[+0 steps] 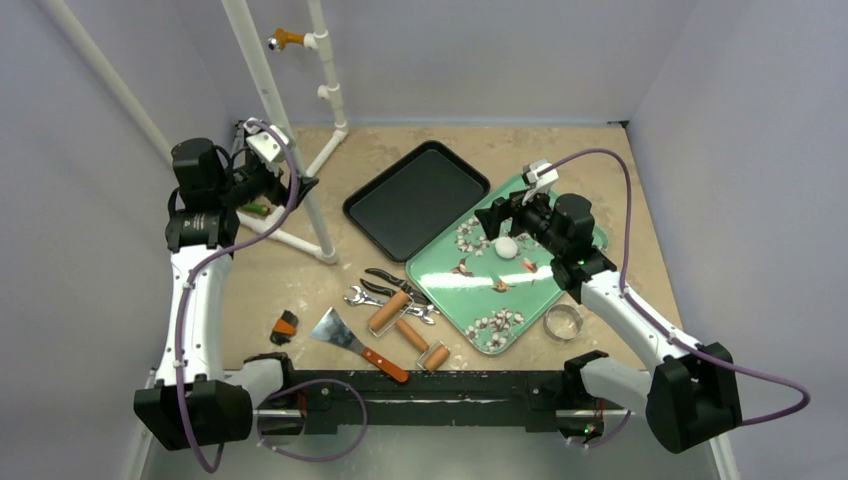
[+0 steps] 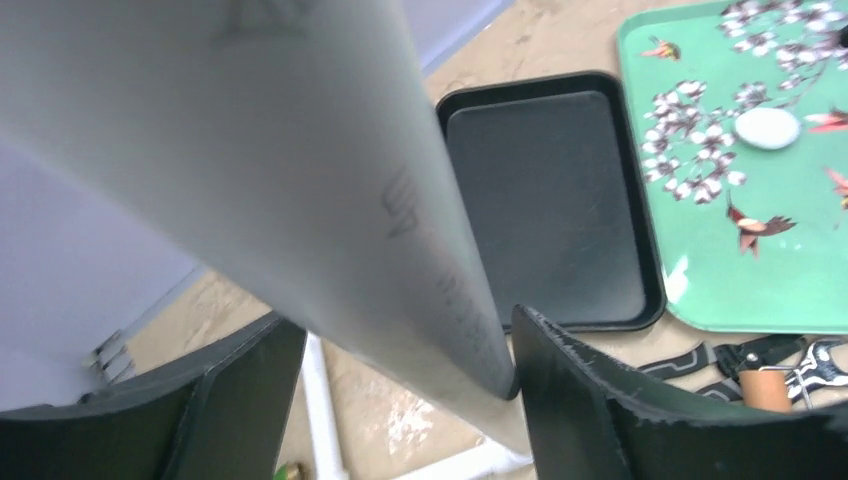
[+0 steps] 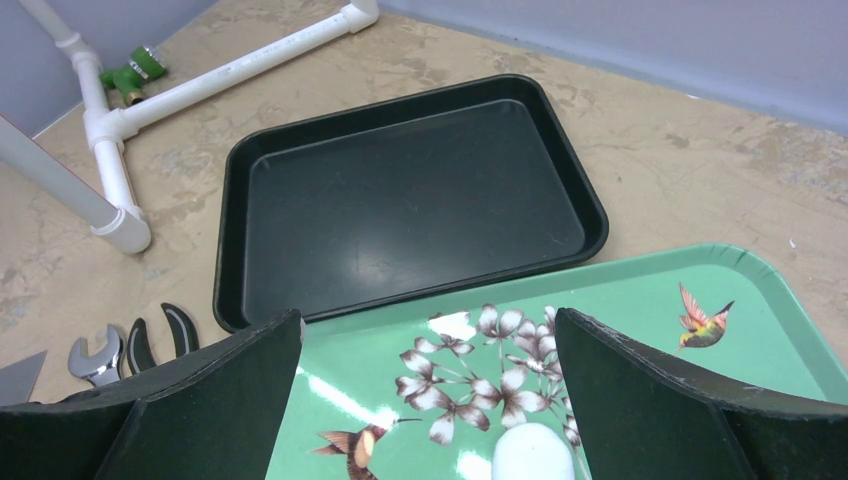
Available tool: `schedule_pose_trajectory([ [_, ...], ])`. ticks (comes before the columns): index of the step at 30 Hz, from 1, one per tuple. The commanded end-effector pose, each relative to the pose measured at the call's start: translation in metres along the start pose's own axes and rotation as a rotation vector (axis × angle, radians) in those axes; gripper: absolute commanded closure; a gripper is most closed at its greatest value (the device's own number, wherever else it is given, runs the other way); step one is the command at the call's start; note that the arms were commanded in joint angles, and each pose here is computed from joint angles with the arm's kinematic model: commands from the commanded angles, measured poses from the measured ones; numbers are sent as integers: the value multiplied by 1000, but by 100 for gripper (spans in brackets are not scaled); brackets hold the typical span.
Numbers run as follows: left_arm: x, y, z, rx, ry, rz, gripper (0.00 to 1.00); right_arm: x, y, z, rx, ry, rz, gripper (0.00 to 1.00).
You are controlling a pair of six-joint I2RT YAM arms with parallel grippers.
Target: Roll out the dumpling wrappers from the dough
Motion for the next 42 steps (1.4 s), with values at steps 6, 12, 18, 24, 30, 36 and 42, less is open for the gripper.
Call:
schedule_pose_trajectory([
  [6,-12,-42,3,138,-55,-193,0,5,-4,-24,-60,-20,0,1],
  [12,-49,-72,7,208,-70,-145,0,1,-3,-25,-28,20,51,1],
  [18,-74,-86,15,236,-68,-97,0,3,-6,-25,-3,61,64,1],
  [24,-87,-96,11,262,-87,-56,0,6,-9,-27,9,78,51,1],
  [30,-128,-106,16,255,-64,184,3,15,-16,-30,13,113,7,1],
  [36,-158,-84,31,314,-25,406,9,20,-19,-22,43,152,-34,1],
  [42,-191,-45,47,364,281,605,8,10,-17,-5,114,172,47,1],
])
Point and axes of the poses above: each gripper's point midway between its finger pads, its own y axis out along the fingers, its own x axis along the line the jaws close on, z = x × y, the point moved 7 cm from there along -y, back along the fingers, and after that the axes turned 5 degrees about y, right-handed, at the moved point
